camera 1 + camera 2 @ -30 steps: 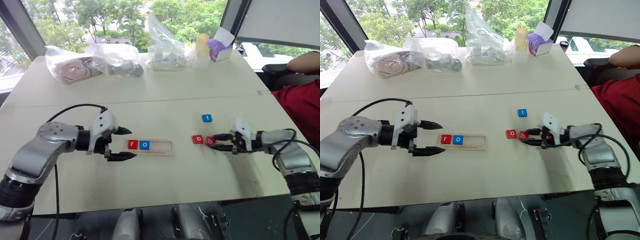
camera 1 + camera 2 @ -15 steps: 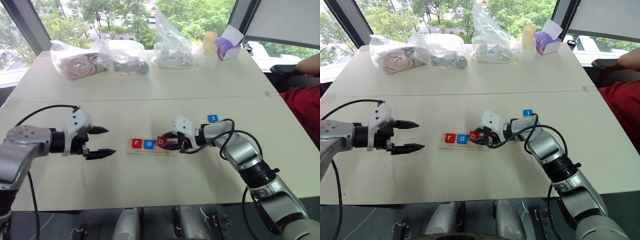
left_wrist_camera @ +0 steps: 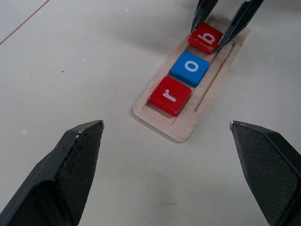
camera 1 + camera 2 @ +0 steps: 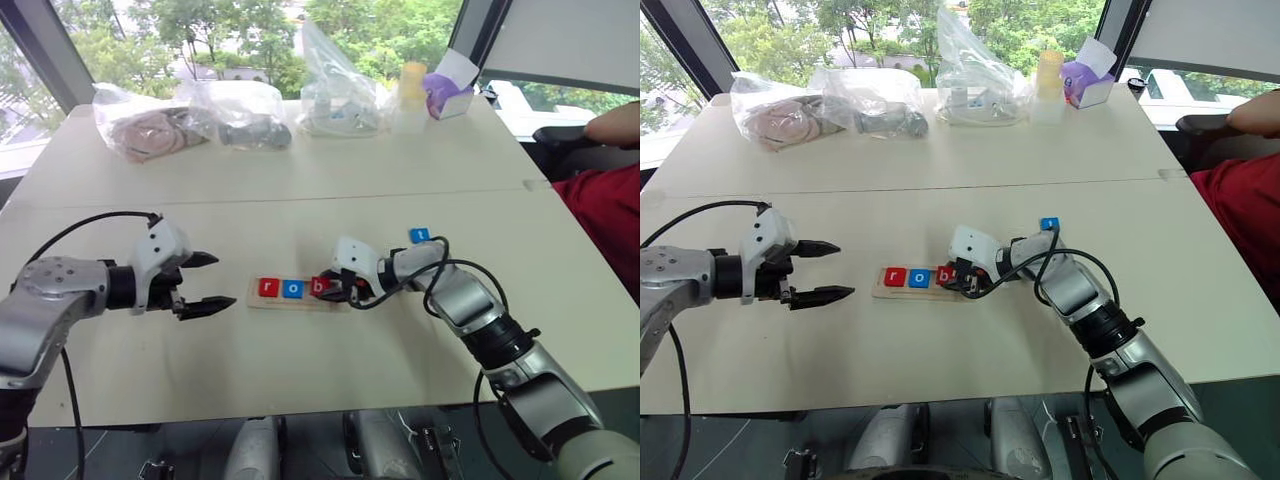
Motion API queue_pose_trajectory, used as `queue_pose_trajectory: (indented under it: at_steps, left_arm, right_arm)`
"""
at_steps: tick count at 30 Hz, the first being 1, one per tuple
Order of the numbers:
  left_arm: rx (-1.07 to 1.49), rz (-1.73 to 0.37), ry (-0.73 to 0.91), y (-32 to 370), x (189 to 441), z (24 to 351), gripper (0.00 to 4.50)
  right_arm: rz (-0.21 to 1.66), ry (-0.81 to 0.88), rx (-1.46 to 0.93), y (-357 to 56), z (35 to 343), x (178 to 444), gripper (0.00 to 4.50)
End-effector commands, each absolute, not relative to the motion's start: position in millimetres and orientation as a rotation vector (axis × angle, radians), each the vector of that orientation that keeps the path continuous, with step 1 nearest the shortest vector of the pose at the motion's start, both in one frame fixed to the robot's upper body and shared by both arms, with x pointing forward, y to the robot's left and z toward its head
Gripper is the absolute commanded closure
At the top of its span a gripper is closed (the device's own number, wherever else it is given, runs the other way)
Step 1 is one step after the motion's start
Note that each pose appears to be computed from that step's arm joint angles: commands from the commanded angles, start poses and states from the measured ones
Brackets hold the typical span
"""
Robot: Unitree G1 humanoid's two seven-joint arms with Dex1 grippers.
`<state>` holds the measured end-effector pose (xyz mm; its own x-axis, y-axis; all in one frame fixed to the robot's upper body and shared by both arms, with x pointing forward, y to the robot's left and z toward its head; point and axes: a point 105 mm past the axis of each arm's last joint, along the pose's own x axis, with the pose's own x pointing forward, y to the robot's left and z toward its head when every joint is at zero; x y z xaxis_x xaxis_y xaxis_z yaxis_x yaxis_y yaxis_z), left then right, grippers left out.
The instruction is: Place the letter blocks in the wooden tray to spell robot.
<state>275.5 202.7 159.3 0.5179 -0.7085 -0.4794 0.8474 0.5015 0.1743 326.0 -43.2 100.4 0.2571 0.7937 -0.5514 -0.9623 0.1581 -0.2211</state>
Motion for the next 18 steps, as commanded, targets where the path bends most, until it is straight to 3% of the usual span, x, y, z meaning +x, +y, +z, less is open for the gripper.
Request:
queue_pose_trajectory:
  at_steps: [1,18]
  left_arm:
    - [0.438,-0.951,0.328,204.7,277.1,168.9,0.00]
    - [0.455,-0.923,0.337,206.4,279.5,163.0,0.00]
  right_arm:
    - [1.307,0.328,-0.600,-36.1,104.3,325.6,3.35]
    - [1.378,0.302,-0.598,-16.8,103.5,314.9,3.35]
